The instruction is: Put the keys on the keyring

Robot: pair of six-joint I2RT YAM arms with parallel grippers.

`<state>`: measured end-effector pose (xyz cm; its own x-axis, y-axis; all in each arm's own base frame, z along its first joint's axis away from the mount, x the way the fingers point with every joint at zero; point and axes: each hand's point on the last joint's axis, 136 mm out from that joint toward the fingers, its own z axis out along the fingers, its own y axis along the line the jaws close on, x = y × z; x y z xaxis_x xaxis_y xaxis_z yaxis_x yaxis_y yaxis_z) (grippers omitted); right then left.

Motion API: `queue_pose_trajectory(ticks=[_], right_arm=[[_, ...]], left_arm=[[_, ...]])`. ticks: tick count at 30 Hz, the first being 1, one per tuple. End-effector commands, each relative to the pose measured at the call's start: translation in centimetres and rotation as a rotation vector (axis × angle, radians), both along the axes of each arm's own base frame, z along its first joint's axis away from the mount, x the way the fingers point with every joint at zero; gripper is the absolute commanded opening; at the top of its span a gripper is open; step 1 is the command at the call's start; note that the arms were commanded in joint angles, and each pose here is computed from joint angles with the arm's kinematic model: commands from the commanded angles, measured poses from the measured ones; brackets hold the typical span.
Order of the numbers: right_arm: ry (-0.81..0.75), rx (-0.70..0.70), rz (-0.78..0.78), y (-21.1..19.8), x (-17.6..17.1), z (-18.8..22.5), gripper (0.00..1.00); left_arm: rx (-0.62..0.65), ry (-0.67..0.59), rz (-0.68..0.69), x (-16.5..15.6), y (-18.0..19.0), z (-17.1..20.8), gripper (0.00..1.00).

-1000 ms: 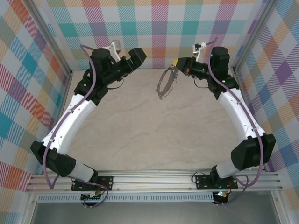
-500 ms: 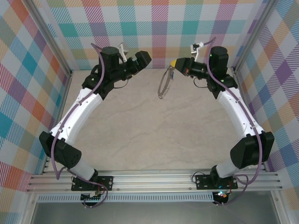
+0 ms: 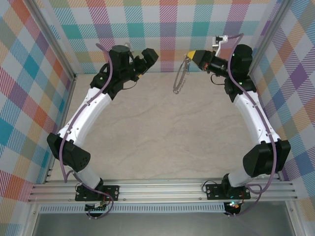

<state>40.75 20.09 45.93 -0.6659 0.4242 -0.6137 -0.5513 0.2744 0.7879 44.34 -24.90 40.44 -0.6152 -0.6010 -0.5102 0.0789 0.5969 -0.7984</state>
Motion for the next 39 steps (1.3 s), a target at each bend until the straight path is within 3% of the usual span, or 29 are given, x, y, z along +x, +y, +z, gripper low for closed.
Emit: queue_pose_trajectory(ticks=[1, 11, 21, 27, 33, 39], right_arm=[[-0.059, 0.053, 0.021, -0.3, -0.9, 2.1, 0.0], [-0.085, -0.027, 0.048, -1.3, -1.4, 1.2, 0.0], [-0.004, -0.058, 0.09, -1.9, -1.2, 0.0, 0.0], [0.029, -0.1, 0.133, -1.6, -1.9, -1.3, 0.0], [0.044, -0.116, 0.157, -1.5, -1.8, -2.4, 0.0], [0.047, -0.116, 0.181, -1.2, -1.3, -2.4, 0.0]], left_arm=[[0.019, -0.075, -0.04, -0.4, -0.9, 2.5, 1.0], [0.006, -0.164, -0.307, -1.7, -5.0, 3.7, 1.0], [-0.025, -0.078, -0.287, -1.1, -5.2, 2.5, 1.0], [0.058, -0.076, -0.286, -1.1, -4.7, 1.7, 1.0], [0.089, -0.121, -0.416, -1.8, -5.7, 1.8, 1.0], [0.041, -0.157, -0.551, -2.5, -6.7, 2.9, 0.95]])
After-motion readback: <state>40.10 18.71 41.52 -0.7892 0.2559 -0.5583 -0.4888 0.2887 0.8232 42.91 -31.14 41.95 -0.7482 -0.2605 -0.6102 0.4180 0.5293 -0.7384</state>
